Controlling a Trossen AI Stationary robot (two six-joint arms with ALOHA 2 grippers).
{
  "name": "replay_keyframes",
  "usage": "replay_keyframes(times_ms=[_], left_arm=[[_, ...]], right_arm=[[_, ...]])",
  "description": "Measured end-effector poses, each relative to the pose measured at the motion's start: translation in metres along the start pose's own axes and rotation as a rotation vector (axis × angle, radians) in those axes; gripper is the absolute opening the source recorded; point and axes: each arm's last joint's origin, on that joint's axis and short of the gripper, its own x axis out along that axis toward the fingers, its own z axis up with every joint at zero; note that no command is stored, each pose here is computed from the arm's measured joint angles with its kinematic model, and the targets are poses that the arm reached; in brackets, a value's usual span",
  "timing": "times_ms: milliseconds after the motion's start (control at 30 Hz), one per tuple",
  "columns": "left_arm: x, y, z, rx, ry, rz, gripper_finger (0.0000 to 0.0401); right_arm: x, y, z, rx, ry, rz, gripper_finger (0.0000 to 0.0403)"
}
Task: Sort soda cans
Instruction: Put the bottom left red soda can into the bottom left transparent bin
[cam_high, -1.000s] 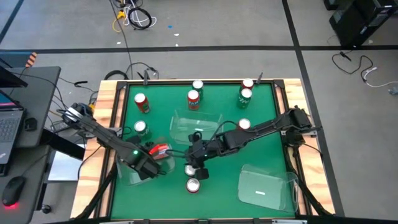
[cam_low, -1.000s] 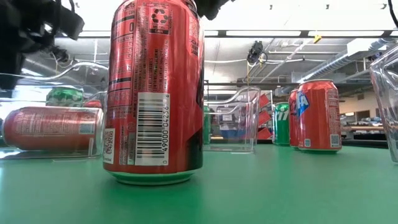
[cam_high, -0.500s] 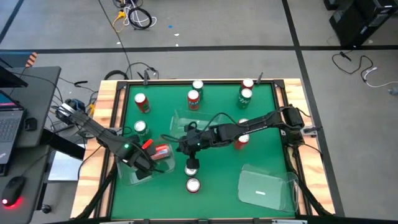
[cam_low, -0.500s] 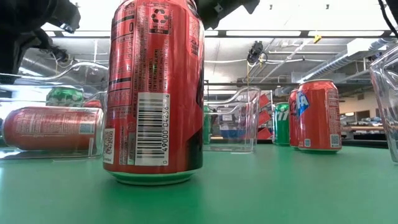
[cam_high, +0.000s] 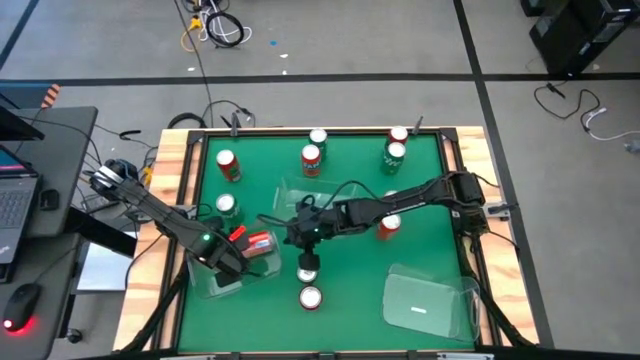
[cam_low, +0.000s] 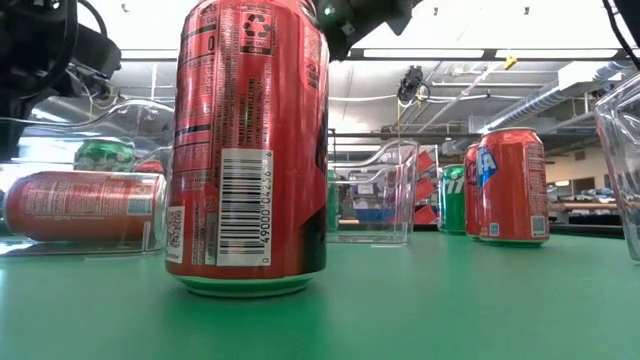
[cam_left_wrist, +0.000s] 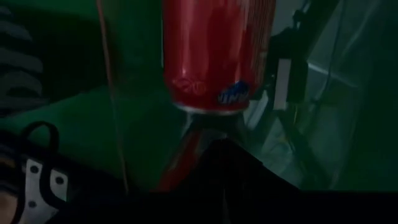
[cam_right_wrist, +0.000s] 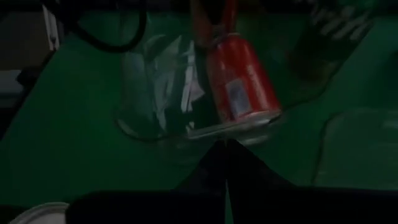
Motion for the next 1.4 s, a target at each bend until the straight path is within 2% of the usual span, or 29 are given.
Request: replay_keyframes(times_ms=[100,300,967,1400], left_arm=[[0.004,0.0,0.001,0.004,-0.012,-0.005,0.0],[0.018,-0.001,0.003,0.012,-0.021,-0.033,0.0],[0.021,0.0,0.009,0.021,-0.154,0.055,0.0],[-0.005,0.001,0.016,0.036,-0.253,0.138,0.0]], right_arm=[[0.01,-0.001,-0.006,0.011,0.013,0.002,0.0],[0.019,-0.001,-0.002,0.024,-0.009,0.012,0.0],[0.019,-0.002,-0.003,0.029,-0.007,0.012,0.0],[0.018,-0.002,-0.004,0.03,0.01,0.012,0.0]])
